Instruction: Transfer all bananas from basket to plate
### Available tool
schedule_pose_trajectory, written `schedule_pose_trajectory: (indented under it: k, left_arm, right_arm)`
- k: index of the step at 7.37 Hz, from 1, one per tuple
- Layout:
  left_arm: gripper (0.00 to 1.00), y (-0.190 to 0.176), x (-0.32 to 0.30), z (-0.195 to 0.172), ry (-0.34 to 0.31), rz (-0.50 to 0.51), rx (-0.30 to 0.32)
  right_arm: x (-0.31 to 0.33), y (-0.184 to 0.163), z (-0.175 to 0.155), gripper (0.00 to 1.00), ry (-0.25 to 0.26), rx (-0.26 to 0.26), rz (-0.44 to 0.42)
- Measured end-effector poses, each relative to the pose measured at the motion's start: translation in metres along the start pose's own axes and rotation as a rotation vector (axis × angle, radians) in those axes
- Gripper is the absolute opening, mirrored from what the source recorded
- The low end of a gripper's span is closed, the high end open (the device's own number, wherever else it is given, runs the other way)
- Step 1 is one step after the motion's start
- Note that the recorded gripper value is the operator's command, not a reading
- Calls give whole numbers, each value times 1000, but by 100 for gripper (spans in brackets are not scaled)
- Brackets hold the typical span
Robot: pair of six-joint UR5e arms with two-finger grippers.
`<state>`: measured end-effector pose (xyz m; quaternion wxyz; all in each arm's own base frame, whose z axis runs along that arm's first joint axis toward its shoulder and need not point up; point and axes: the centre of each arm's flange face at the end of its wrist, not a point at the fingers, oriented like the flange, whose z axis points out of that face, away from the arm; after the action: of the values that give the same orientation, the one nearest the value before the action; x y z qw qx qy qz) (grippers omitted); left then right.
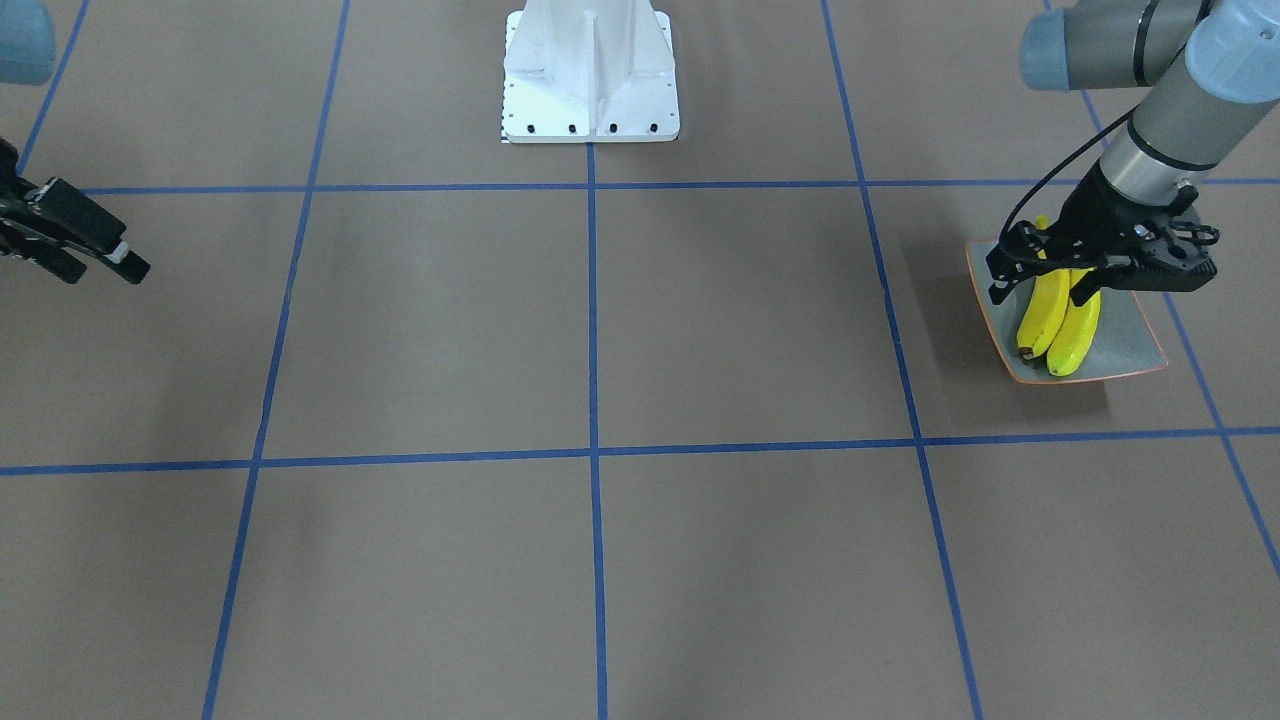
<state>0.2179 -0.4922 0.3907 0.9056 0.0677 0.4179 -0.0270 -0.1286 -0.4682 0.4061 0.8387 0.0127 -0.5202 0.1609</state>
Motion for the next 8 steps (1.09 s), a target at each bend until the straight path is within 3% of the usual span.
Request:
schedule_pose_trajectory:
  k: [2, 4, 6, 8]
  left_arm:
    - [100, -8, 34, -17, 60, -87, 4]
    - [100, -7, 44, -18, 73, -100, -2]
    - [100, -3, 51, -16, 80, -103, -9]
    - [100, -1, 61, -13, 87, -108, -15]
  right_arm:
    - [88, -19, -20, 100, 69, 33, -22]
    - [187, -37, -38, 100, 145, 48, -156]
    - [277, -39, -51, 100, 237, 26, -333]
    - [351, -14, -61, 100, 418, -34, -537]
